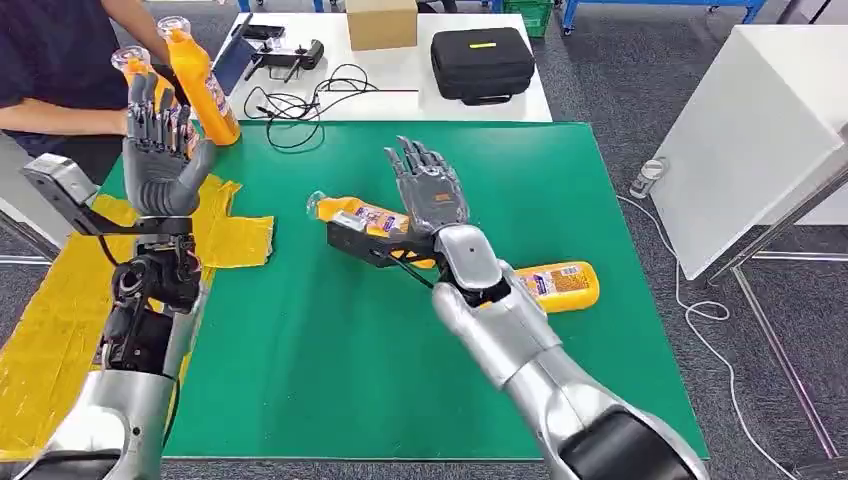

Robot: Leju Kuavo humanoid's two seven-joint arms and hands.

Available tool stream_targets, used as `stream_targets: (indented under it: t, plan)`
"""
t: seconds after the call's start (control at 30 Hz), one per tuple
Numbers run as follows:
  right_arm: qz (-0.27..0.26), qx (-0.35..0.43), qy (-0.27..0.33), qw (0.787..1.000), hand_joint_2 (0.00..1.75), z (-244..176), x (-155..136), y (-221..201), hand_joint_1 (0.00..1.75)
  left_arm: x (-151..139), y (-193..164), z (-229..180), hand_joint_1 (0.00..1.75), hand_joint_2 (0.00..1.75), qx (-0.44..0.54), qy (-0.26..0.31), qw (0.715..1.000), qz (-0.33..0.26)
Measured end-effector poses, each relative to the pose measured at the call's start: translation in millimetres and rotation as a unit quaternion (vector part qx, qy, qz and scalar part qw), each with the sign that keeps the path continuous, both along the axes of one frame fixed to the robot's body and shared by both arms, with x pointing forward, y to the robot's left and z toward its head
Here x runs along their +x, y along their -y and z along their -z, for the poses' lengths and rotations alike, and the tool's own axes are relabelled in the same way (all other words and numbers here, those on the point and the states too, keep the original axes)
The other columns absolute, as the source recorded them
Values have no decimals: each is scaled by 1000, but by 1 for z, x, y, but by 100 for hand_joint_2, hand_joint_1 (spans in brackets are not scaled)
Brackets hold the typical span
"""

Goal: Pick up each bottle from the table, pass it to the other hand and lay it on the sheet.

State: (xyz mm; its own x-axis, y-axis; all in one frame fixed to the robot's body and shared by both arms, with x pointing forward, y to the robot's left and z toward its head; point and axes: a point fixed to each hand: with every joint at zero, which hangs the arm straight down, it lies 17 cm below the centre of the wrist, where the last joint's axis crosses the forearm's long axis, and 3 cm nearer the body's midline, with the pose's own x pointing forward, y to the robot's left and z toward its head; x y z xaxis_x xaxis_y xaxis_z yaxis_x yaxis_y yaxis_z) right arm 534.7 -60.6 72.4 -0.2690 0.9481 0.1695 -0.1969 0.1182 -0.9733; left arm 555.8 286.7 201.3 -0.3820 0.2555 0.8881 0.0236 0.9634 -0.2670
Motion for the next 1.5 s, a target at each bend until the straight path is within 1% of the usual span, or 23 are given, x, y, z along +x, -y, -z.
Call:
stream_targets:
  t: [0.1, 0.23, 0.37, 0.57, 0.7, 0.73, 0.93, 1.23, 1.5]
  plan:
    - [16, 6, 14, 1000, 175, 12, -18, 23, 0, -10, -20, 17, 0, 175, -2, -8, 1000, -10]
    - [16, 14, 36, 999, 175, 6, -30, 34, 0, -13, -33, 24, 0, 175, 0, -14, 1000, -21]
    - [17, 21, 55, 998, 175, -4, -35, 37, 0, -14, -34, 26, 0, 175, 0, -16, 1000, -21]
    - [20, 23, 89, 996, 175, -22, -57, 45, 0, -12, -32, 26, 0, 175, 3, -26, 1000, -16]
    - [25, 19, 98, 995, 175, -32, -58, 52, 0, -11, -29, 26, 0, 175, 3, -29, 999, -15]
    - [27, 19, 99, 995, 0, -34, -58, 54, 0, -11, -28, 26, 0, 175, 3, -29, 999, -16]
    - [37, 9, 99, 994, 0, -33, -59, 64, 0, -9, -19, 24, 0, 175, 3, -30, 999, -11]
    - [45, 11, 83, 996, 0, -7, -79, 74, 0, -9, -15, 20, 0, 175, 1, -26, 1000, -7]
    - [49, 8, 79, 996, 0, -1, -87, 79, 0, -10, -13, 17, 0, 175, 1, -23, 1000, -6]
